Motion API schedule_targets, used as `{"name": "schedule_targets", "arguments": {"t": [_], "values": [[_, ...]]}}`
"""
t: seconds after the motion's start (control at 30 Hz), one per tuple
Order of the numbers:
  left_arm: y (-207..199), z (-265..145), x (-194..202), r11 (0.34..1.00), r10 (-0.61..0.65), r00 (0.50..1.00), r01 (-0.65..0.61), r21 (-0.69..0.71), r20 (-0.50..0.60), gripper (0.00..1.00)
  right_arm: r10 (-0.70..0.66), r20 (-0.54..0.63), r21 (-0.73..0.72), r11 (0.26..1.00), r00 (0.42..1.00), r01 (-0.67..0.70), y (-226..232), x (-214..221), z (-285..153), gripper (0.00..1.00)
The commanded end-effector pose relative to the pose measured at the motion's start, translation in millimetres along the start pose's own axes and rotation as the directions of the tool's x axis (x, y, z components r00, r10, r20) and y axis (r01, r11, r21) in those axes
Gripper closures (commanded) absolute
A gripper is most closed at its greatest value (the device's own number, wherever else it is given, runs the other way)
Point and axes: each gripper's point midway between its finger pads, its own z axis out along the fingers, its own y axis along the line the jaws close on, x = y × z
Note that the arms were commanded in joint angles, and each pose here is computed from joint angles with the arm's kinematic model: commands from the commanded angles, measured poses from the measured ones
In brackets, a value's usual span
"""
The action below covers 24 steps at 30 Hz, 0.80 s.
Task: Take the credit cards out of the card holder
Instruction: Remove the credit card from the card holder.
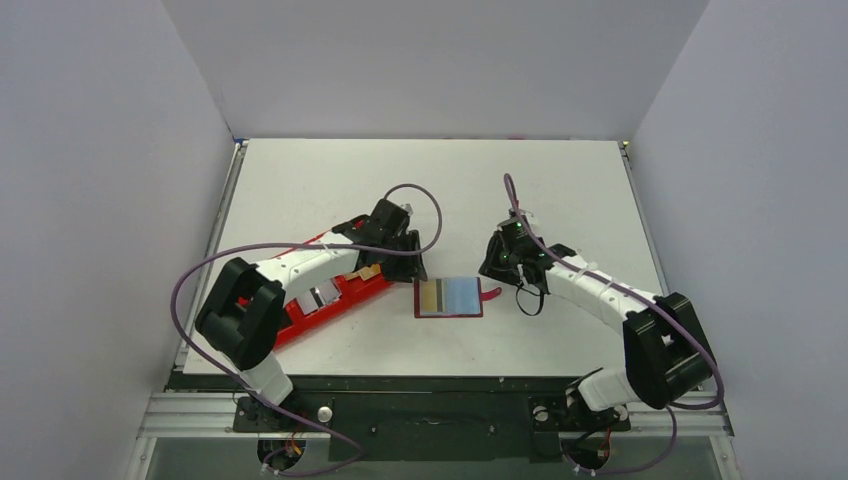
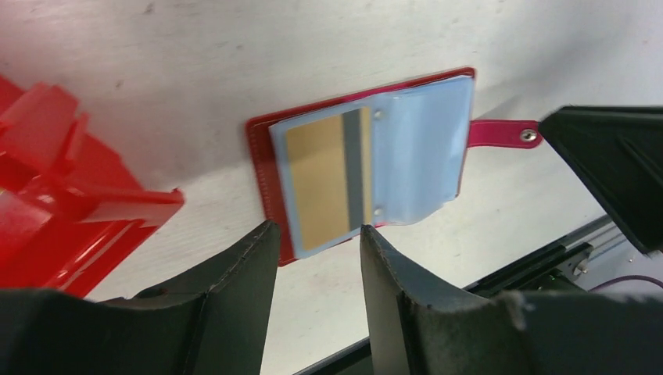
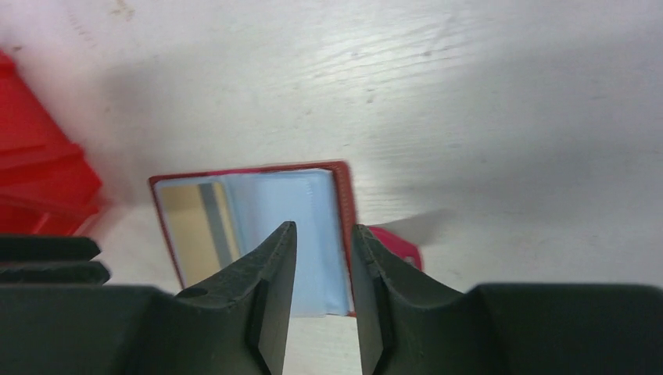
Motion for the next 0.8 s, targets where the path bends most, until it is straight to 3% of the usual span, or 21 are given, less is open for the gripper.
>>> {"name": "schedule_targets", "arguments": {"t": [0.0,0.23,0.77], "values": [[10.3,-12.4,-4.2,1.000,0.008,0.999,-0.007,-0.009,0.036,0.61,-0.054,0.013,-0.084,0.995,0.998,0.055,46.6,0.8,-13.5,0.74],[18.4,-8.7,4.7,1.000,0.001,1.000,0.000,-0.016,0.016,0.67,-0.086,-0.091,-0.213,0.975,0.992,0.065,98.7,40.0,3.4,0.82],[14.1,7.8,8.9,1.000,0.011,1.000,-0.011,0.002,-0.023,0.74,-0.095,-0.177,-0.164,0.984,0.980,0.065,84.1,68.6,42.2,0.82]]}}
